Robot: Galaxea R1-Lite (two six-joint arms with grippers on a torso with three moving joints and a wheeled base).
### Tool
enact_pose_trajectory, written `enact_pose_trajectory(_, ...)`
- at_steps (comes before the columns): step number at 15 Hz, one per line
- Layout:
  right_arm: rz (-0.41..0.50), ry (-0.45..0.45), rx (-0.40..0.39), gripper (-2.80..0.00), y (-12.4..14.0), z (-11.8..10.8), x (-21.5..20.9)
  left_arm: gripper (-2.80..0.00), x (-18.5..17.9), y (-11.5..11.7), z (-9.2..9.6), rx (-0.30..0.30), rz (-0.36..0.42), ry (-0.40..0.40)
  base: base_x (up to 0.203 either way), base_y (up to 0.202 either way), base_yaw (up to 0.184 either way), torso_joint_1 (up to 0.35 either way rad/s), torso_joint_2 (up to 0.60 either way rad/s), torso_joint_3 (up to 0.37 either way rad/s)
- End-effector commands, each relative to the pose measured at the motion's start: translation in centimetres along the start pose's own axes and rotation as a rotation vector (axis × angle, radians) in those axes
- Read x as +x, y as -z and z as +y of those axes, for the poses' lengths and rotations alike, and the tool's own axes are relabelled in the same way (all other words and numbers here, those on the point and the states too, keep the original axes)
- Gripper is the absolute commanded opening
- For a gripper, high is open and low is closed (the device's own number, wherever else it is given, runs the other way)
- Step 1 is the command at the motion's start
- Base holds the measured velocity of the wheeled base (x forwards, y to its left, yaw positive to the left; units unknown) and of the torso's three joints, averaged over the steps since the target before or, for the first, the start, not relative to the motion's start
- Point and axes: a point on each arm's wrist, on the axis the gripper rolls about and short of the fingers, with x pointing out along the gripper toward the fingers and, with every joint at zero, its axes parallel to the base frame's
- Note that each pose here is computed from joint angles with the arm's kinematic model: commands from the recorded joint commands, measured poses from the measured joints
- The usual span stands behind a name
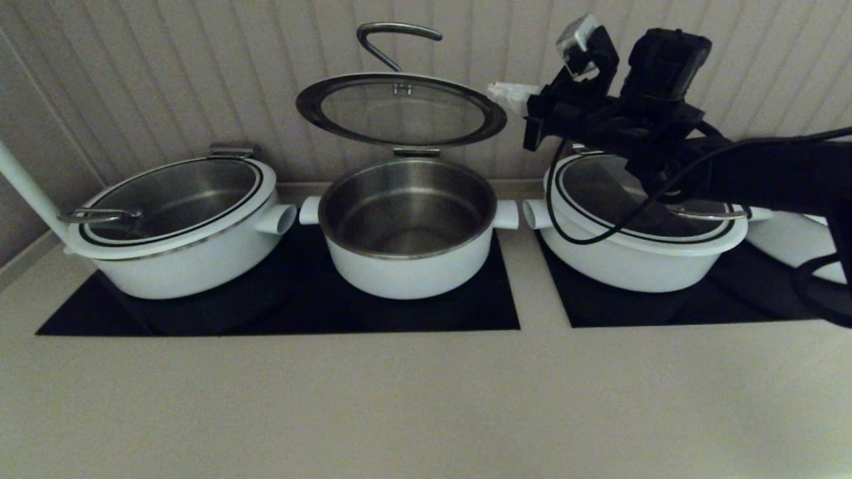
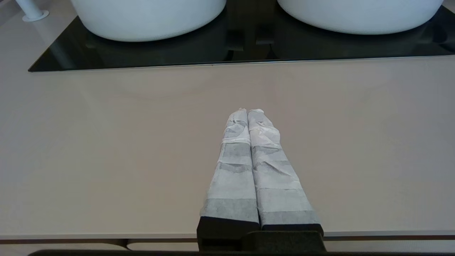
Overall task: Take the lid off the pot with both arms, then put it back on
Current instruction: Close the pot lid
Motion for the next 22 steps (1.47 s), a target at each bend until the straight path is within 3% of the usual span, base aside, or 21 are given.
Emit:
enact_pose_trajectory(1, -0.002, -0.007, -0.001, -2.80, -0.3, 0.1, 0.0, -2.80, 0.0, 0.0, 0.0, 0.000, -0.001, -0.002, 0.000, 0.000, 0.000, 0.000, 0.00, 0.000)
enact_pose_trajectory(8, -0.018, 0.003, -0.013, -2.80, -0.9, 0.1, 0.0, -2.80, 0.0, 0.0, 0.0, 0.000, -0.001, -0.001, 0.000, 0.000, 0.000, 0.000, 0.00, 0.000)
enact_pose_trajectory(13, 0.005, 0.071, -0.024, -2.80, -0.6, -0.8, -0.6, -2.80, 0.0, 0.0, 0.0, 0.000, -0.001, -0.002, 0.000, 0.000, 0.000, 0.000, 0.00, 0.000)
enact_pose_trajectory(19, 0.065, 0.234, -0.046, -2.80, 0.1, -3.1, -2.3, -2.80, 0.0, 0.0, 0.0, 0.000, -0.001, -0.002, 0.000, 0.000, 0.000, 0.000, 0.00, 0.000)
enact_pose_trajectory(22, 0.062, 0.247, -0.051, -2.80, 0.0, -3.3, -2.5, -2.80, 0.0, 0.0, 0.0, 0.000, -0.001, -0.002, 0.000, 0.000, 0.000, 0.000, 0.00, 0.000)
